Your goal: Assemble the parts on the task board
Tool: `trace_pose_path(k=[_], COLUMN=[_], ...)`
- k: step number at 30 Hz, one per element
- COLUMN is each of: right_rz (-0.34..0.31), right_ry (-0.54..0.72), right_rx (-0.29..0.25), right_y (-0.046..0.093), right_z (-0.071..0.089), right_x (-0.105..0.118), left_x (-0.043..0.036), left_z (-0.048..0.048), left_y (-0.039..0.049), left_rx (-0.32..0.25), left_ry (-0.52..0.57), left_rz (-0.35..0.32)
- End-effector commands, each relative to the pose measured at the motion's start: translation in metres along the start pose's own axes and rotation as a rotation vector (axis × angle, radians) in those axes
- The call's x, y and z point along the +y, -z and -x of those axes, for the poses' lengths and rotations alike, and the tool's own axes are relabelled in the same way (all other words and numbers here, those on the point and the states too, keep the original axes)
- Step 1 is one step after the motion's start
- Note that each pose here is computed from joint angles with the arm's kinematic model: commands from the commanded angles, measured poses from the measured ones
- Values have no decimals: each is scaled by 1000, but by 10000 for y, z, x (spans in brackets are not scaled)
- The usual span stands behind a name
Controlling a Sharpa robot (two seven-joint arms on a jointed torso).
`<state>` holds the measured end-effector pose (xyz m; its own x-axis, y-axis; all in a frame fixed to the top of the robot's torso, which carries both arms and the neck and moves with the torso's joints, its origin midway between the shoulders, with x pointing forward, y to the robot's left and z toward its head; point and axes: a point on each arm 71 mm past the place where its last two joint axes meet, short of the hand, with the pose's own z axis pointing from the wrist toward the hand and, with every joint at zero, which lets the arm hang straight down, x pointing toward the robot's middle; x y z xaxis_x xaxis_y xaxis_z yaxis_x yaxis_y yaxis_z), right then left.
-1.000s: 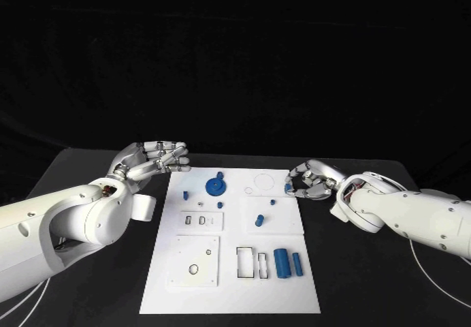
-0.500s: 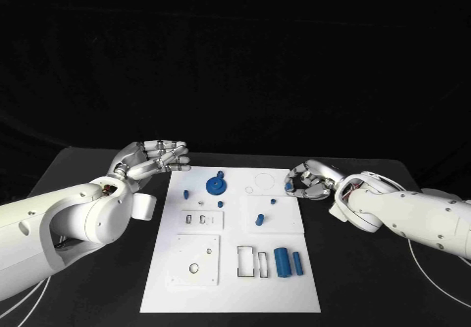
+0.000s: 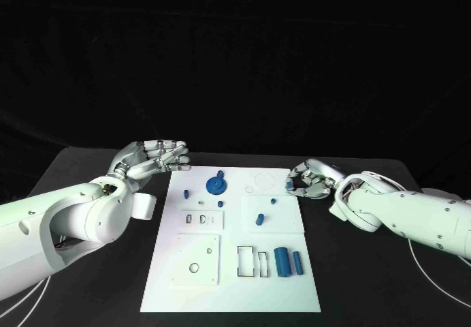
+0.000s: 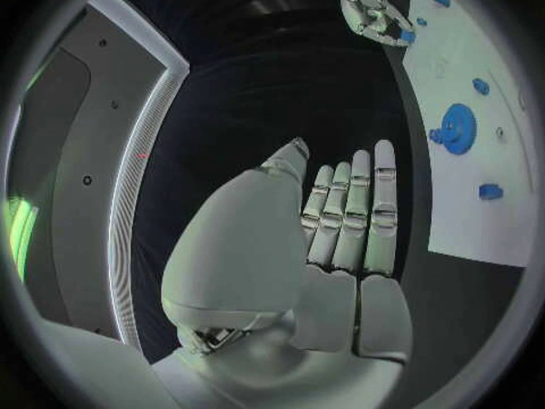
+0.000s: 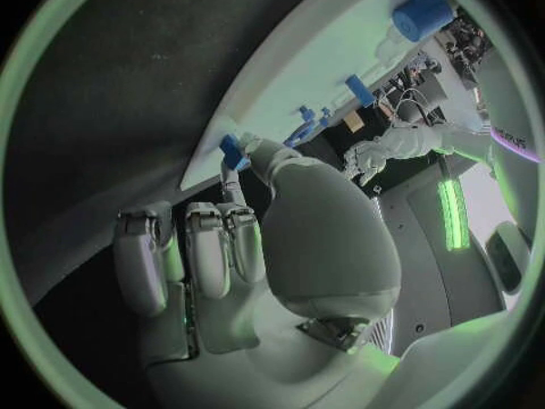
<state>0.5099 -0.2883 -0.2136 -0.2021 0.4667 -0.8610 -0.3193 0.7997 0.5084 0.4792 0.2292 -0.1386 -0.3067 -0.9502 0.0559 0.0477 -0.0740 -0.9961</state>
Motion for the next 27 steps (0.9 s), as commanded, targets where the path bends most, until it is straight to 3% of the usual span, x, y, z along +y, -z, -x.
trace_pose_path(k=[1, 9, 14, 21, 27], right_rz=[9, 7, 0, 53, 129], right_ry=[21, 3, 3, 15, 41], right_rx=[-51, -81, -81, -55, -6], right_y=[0, 30, 48, -5, -108], right_z=[27, 16, 9, -114, -373], right_x=[16, 152, 416, 997, 1502], left_x=[-8, -7, -5, 1, 12], left_z=[-13, -7, -7, -17, -29], left_y=[-3, -4, -8, -25, -53], left_rx=[10, 9, 9, 11, 12], left_ry=[7, 6, 6, 6, 6], left_rz=[-4, -4, -3, -3, -1])
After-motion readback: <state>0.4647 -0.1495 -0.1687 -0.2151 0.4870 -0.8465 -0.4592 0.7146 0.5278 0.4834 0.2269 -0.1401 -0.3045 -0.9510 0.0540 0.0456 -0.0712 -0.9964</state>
